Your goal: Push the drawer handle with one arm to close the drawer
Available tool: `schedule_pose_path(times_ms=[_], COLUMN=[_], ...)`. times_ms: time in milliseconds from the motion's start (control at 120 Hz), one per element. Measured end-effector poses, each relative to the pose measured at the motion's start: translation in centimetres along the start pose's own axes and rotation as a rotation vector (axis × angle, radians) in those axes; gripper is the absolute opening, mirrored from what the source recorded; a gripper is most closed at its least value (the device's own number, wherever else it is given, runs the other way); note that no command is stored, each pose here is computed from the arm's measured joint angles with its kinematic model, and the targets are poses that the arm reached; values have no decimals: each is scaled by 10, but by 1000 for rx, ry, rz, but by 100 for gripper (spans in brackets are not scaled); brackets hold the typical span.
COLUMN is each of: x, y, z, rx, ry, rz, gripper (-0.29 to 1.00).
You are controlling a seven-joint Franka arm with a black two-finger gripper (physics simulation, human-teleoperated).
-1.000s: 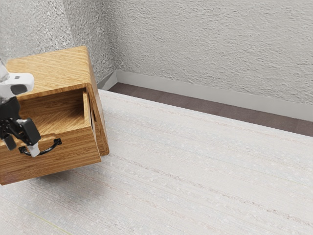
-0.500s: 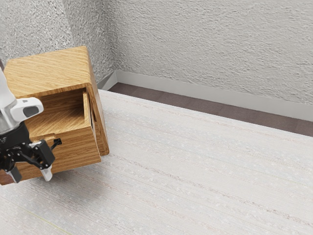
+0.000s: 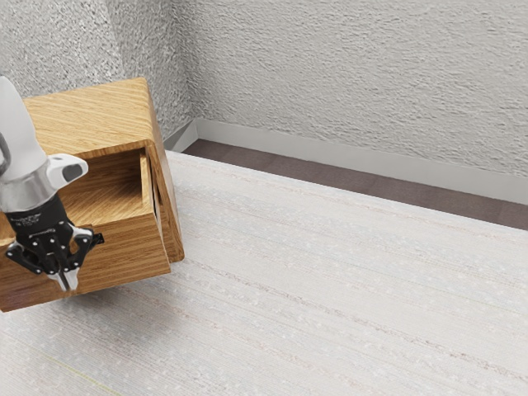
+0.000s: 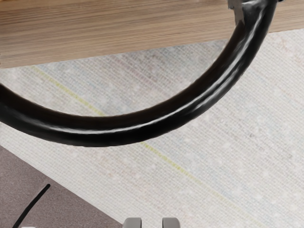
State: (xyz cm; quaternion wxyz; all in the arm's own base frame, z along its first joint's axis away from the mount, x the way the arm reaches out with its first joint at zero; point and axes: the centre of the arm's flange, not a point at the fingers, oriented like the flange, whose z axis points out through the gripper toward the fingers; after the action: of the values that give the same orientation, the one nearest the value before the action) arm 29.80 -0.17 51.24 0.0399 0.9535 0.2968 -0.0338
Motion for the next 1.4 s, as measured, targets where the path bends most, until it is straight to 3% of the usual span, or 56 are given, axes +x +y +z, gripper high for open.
schedule_pose_path(times_ms=[733,1400], x=[57,150], y=[-2,-22], z=[-4,-11], rx=[19,40], ry=[75,72], rz=[-115,-181], gripper=[-8,-8])
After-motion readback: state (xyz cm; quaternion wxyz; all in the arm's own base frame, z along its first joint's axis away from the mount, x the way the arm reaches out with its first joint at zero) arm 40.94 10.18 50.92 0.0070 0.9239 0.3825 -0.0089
